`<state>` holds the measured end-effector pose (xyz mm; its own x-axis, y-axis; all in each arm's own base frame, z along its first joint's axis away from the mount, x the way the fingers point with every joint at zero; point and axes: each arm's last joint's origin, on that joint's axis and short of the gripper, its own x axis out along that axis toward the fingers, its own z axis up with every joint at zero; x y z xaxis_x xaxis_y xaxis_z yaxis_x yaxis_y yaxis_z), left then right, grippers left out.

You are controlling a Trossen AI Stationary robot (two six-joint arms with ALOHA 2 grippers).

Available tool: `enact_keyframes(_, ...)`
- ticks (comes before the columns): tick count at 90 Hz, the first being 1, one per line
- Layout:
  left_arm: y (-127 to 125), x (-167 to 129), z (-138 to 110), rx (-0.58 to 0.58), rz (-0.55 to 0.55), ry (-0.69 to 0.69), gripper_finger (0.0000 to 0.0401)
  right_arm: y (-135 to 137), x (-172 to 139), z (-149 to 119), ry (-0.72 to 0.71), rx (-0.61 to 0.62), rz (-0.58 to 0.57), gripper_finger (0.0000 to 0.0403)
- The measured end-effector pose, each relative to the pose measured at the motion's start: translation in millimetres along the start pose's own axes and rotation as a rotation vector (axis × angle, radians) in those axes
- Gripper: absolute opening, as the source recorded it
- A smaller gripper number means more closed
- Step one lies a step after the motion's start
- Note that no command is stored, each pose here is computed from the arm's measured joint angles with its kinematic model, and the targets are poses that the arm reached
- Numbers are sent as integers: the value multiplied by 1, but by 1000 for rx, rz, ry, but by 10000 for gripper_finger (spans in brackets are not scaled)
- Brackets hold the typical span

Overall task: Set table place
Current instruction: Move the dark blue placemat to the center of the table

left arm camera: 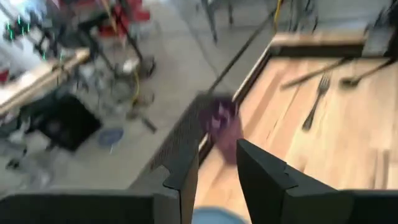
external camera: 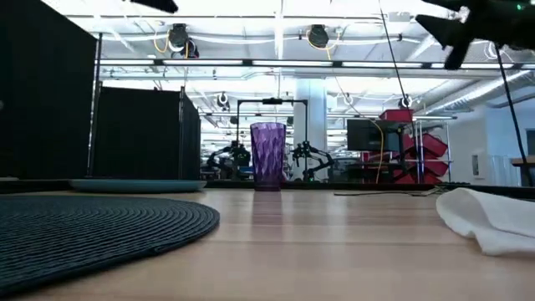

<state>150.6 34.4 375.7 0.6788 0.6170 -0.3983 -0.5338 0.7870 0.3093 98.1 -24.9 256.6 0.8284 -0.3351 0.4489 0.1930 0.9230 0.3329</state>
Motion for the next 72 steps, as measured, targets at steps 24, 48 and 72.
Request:
enact_keyframes(24, -16, 22, -29, -138, -83, 285, 94, 19, 78, -11, 286, -85, 135, 169)
enact_keyframes(48, -48, 37, -72, -220, -156, 464, 94, 47, 158, -78, 538, -177, 221, 169)
enact_keyframes(72, -86, 25, -105, -308, -277, 587, 94, 106, 211, -137, 837, -146, 475, 169)
